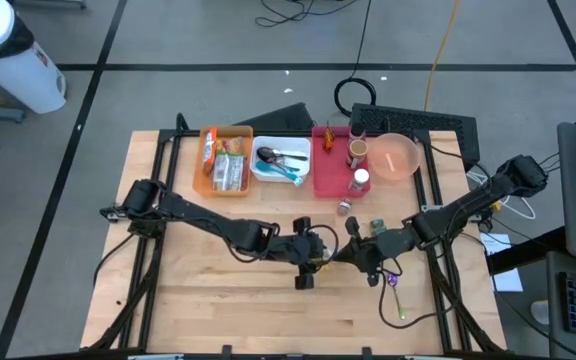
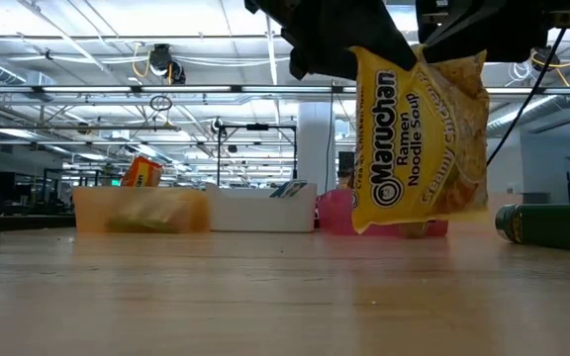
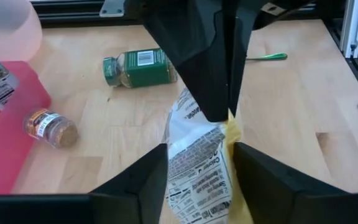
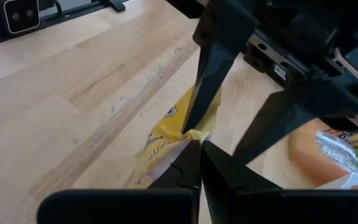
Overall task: Pick & Place Food Item
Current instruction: Put the yellow noodle pack into the orange bin
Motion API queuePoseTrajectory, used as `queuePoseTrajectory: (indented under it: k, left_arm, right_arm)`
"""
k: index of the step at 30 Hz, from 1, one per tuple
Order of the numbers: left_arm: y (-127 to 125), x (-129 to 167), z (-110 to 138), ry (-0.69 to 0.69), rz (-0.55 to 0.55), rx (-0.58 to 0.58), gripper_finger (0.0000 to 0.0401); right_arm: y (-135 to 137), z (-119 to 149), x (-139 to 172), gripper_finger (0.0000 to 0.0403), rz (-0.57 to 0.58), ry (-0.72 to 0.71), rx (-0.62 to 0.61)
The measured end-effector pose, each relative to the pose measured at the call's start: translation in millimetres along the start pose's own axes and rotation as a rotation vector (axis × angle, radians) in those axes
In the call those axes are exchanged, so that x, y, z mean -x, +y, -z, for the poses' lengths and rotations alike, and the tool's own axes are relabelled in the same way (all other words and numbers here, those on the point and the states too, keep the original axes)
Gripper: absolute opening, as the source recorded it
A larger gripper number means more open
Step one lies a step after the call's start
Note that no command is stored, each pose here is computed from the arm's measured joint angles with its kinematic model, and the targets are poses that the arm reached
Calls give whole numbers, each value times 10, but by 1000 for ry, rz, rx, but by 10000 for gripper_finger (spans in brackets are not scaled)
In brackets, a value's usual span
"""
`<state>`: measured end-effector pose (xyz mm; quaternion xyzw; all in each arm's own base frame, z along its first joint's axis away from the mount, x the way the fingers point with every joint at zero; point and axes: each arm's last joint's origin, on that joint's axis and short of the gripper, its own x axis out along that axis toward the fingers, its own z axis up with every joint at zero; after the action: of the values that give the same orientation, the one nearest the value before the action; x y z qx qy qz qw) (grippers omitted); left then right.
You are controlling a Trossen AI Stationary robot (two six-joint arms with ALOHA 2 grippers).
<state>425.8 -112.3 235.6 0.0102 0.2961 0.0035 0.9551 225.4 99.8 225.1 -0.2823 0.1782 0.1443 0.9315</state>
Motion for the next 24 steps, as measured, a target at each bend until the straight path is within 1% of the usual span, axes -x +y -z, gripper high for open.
queuePoseTrajectory:
  k: [15,20,24]
  left_arm:
    - [-1,-1,3,3,5,-49,12]
    - [-11,-1,-5,-5,35,-109,5]
    - [-11,-1,-7,-7,35,-118,4]
  right_arm:
    - [0,0,0,0,1,1,-4]
    - [1,-1,1,0,-2,-1,-7]
    - [0,-2,1,2,-2,-3,-20]
